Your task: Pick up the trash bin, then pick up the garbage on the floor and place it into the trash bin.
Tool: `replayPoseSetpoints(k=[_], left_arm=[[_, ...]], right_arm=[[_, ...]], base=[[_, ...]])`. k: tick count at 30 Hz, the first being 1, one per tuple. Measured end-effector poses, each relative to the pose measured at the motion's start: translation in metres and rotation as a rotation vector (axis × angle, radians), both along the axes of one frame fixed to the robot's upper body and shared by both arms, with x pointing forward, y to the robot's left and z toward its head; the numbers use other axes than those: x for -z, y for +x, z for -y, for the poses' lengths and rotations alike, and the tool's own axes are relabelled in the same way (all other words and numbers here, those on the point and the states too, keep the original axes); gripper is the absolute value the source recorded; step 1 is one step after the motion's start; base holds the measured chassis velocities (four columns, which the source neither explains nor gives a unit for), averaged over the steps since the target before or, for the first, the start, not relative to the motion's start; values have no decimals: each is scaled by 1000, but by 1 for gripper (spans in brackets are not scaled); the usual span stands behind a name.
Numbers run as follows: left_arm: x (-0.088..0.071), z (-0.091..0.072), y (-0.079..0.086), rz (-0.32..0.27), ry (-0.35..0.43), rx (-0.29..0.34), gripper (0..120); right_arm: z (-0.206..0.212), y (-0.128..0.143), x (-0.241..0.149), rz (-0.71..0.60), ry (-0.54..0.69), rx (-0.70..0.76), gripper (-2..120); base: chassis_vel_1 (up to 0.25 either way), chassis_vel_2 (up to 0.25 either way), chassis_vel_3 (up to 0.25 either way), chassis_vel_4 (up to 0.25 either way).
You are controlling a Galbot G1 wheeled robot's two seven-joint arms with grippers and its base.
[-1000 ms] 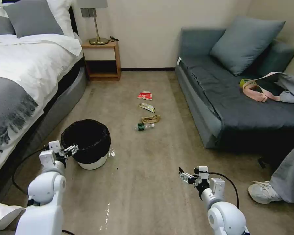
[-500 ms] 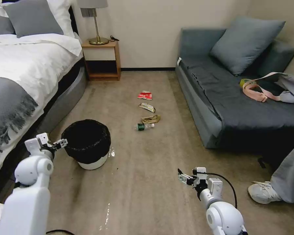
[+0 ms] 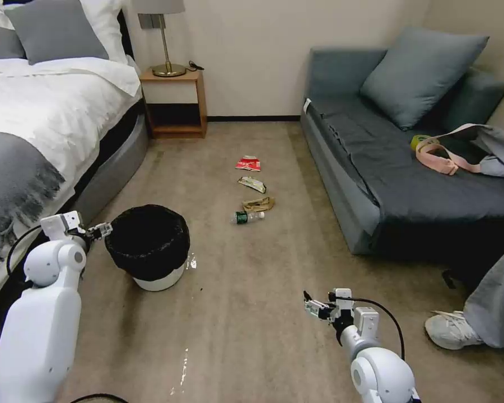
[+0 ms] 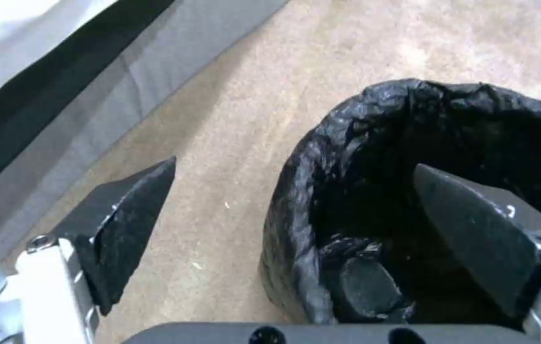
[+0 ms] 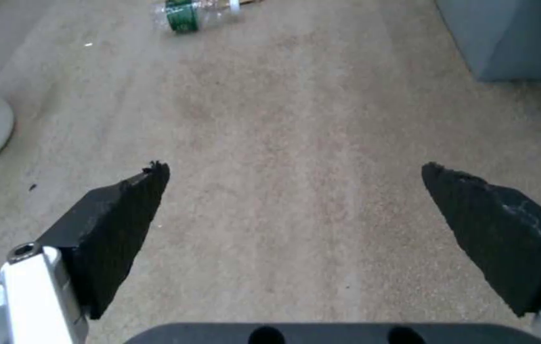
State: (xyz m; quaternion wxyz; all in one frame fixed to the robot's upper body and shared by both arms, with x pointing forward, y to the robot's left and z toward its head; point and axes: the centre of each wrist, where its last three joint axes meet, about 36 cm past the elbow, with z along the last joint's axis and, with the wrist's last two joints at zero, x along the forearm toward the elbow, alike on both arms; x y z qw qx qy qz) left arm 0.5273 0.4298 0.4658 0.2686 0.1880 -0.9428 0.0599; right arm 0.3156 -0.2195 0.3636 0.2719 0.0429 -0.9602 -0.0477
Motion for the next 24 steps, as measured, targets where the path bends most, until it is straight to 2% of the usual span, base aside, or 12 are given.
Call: replayPoseSetpoints(k=[3, 11, 14, 18, 22, 23, 24], left_arm=[[0, -4, 20, -25, -6, 4, 99], [18, -13, 35, -83, -22, -21, 98], [26, -13, 39, -104, -23, -24, 93], [36, -13, 41, -126, -22, -24, 84], [43, -10, 43, -139, -31, -11, 65], [43, -10, 43, -139, -31, -11, 65], [44, -10, 43, -139, -33, -6, 60]], right_arm=[[-2, -4, 2, -4, 1, 4, 100], [-6, -6, 2, -1, 6, 3, 100], [-6, -5, 2, 0, 7, 4, 100], [-6, -5, 2, 2, 11, 3, 100], [-7, -4, -2, 11, 30, 1, 100], [-7, -4, -2, 11, 30, 1, 100], [-7, -4, -3, 13, 33, 1, 100]], base=[[0, 0, 0, 0], [0, 0, 0, 0], [0, 0, 0, 0], [0, 0, 0, 0], [0, 0, 0, 0], [0, 0, 0, 0], [0, 0, 0, 0]])
